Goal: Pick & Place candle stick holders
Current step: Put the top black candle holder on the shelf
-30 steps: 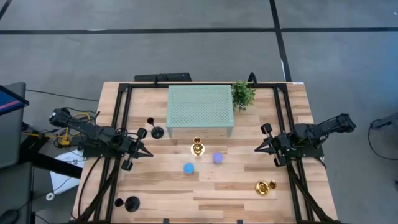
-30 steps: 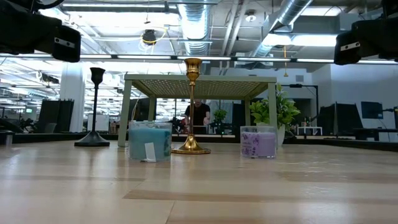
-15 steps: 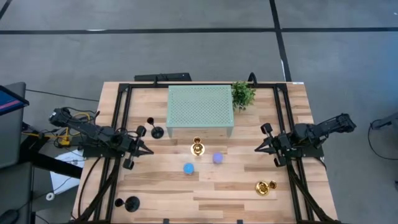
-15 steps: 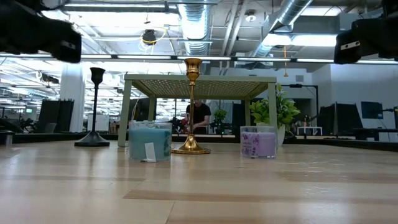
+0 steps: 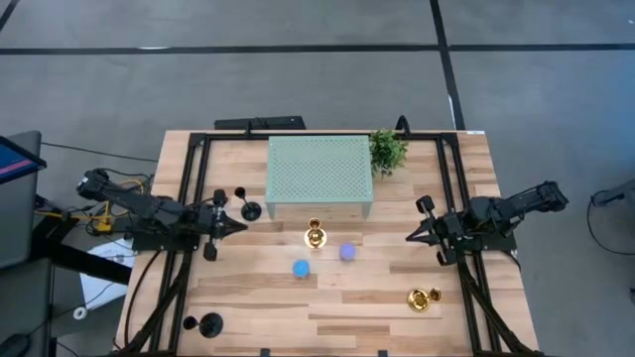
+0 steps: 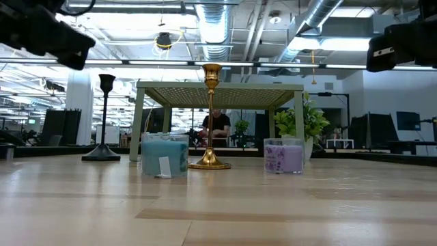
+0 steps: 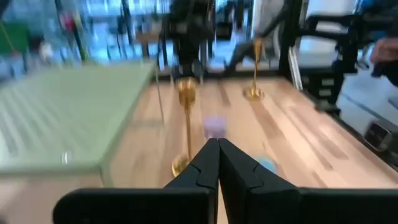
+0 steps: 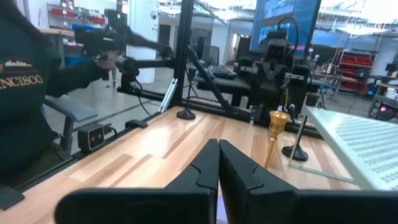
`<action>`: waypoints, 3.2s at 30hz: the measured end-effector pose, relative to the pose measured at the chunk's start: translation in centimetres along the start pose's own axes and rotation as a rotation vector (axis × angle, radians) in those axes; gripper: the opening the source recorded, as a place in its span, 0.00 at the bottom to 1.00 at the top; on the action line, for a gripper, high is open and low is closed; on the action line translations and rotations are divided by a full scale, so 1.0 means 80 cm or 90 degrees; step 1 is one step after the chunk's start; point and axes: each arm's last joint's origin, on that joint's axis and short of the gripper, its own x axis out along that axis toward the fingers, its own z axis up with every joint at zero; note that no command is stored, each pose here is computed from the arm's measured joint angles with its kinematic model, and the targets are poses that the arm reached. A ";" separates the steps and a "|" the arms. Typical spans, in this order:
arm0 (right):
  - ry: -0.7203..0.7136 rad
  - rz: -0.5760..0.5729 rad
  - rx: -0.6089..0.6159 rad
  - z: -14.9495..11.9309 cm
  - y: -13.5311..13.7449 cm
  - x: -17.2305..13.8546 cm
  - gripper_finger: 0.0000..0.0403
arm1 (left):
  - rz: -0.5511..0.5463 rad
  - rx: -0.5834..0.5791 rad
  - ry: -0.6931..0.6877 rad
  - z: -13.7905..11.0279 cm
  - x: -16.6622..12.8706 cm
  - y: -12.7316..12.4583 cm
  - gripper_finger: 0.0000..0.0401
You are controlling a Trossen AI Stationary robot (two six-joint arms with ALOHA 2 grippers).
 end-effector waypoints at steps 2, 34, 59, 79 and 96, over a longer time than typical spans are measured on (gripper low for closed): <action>0.004 0.000 0.000 -0.001 0.000 0.000 0.00 | 0.014 -0.022 0.044 0.004 -0.006 0.003 0.01; 0.012 -0.038 0.023 -0.002 -0.002 0.000 0.00 | 0.240 -0.238 0.283 -0.047 0.027 -0.004 0.01; 0.012 -0.046 0.023 -0.002 -0.002 0.000 0.00 | 0.119 -0.165 0.153 0.078 0.045 -0.042 0.01; 0.012 -0.047 0.023 -0.001 -0.003 0.000 0.00 | 0.378 -0.215 0.284 0.048 0.019 -0.019 0.01; 0.011 -0.047 0.023 -0.001 -0.003 0.000 0.00 | 0.318 -0.205 0.466 0.024 0.040 -0.038 0.01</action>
